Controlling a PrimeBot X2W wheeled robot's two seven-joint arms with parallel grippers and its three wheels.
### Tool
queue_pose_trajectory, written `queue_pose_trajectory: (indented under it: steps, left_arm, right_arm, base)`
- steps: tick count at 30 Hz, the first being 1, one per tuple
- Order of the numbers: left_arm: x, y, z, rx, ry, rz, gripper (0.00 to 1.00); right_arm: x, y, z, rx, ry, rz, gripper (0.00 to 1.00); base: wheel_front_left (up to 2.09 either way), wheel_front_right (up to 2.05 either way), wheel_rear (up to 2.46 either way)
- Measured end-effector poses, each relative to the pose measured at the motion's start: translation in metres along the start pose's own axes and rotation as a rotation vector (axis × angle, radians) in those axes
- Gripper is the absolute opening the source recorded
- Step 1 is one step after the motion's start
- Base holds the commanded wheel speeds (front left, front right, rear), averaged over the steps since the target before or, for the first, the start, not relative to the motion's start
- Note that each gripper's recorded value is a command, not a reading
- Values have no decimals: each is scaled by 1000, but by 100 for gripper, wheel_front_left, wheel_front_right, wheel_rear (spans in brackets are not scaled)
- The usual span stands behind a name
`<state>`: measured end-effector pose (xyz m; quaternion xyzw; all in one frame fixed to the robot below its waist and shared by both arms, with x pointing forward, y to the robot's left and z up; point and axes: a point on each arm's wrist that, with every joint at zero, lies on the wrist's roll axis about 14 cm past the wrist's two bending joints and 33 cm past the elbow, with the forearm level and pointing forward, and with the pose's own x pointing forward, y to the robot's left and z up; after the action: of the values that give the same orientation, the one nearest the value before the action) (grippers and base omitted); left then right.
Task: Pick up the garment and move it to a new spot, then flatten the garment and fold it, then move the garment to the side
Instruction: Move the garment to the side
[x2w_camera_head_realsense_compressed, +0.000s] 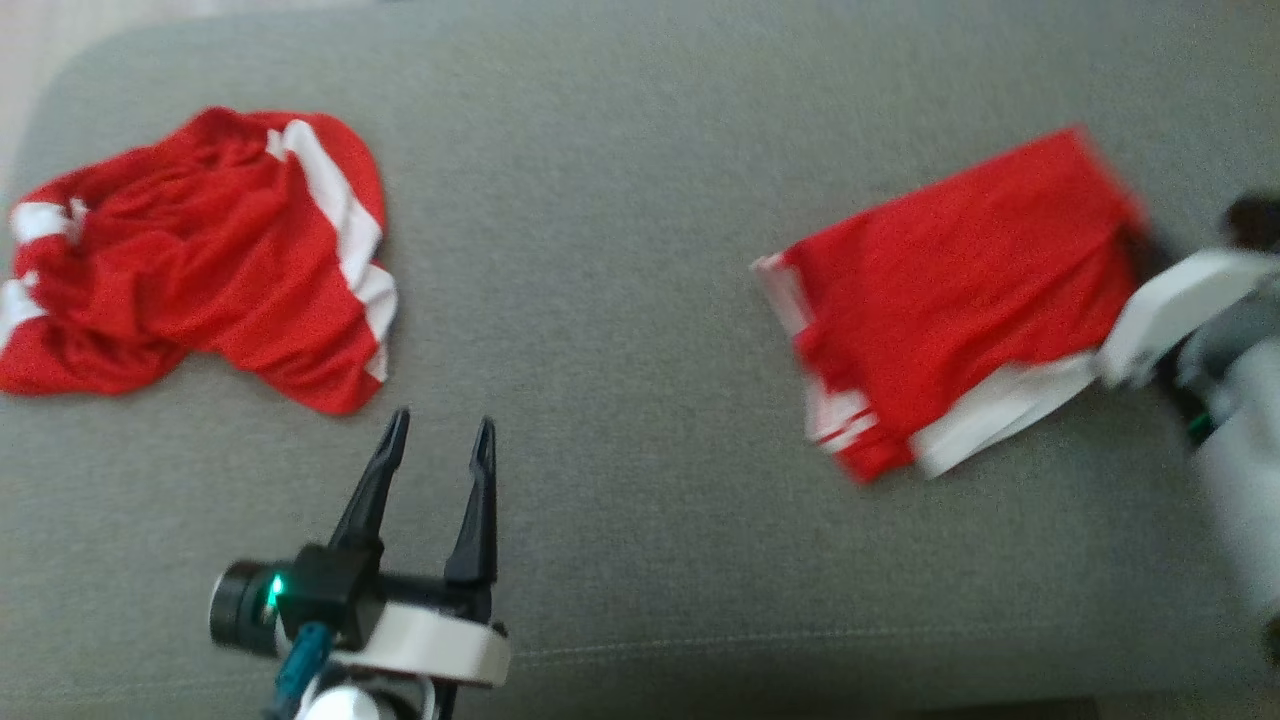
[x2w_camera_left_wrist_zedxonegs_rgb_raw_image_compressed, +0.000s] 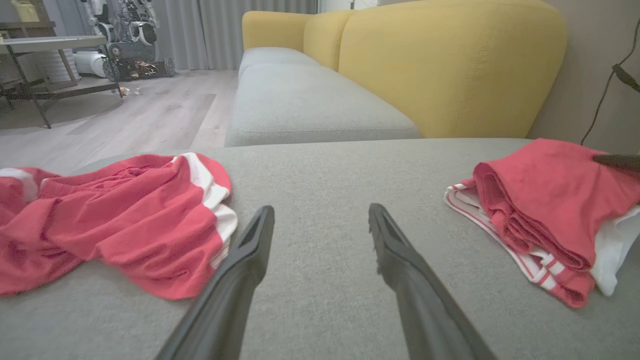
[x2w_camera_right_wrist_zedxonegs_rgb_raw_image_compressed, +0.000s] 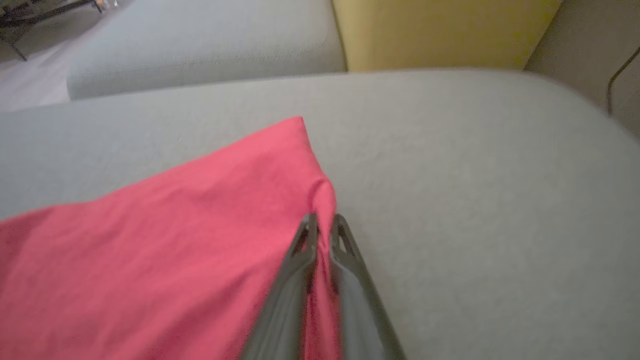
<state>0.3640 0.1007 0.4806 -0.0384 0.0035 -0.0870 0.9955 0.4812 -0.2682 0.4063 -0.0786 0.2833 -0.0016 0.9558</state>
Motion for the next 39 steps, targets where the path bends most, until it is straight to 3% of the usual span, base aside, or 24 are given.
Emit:
queue_pose_trajectory:
  steps: [9, 14, 25, 33, 34, 35, 36, 39]
  left_arm:
    - [40, -20, -10, -3, 1, -88, 100]
    - [58, -30, -18, 19, 2, -126, 100]
    - [86, -35, -23, 63, -24, -165, 100]
    - [91, -33, -28, 66, -22, -156, 100]
    - [92, -33, -28, 66, -21, -154, 100]
    - [92, -33, -29, 65, -19, -155, 100]
    - [92, -33, -29, 64, -19, -156, 100]
    - [94, -33, -27, 54, -25, -154, 100]
  right_arm:
    - [6, -95, 33, -66, -27, -205, 0]
    - [5, -139, 52, -207, -34, -303, 0]
    - [-6, -181, 73, -357, -21, -466, 0]
    - [-7, -174, 59, -439, 9, -502, 0]
    - [-8, -176, 61, -442, 1, -516, 23]
    - [-11, -178, 65, -442, -14, -531, 23]
    - [-13, -180, 69, -448, -30, -543, 100]
    - [-16, -176, 81, -460, -101, -548, 100]
  base:
    - [0, 0, 0]
    - [0, 0, 0]
    - [0, 0, 0]
    - [0, 0, 0]
    - [0, 0, 0]
    - [0, 0, 0]
    - [0, 0, 0]
    - [0, 0, 0]
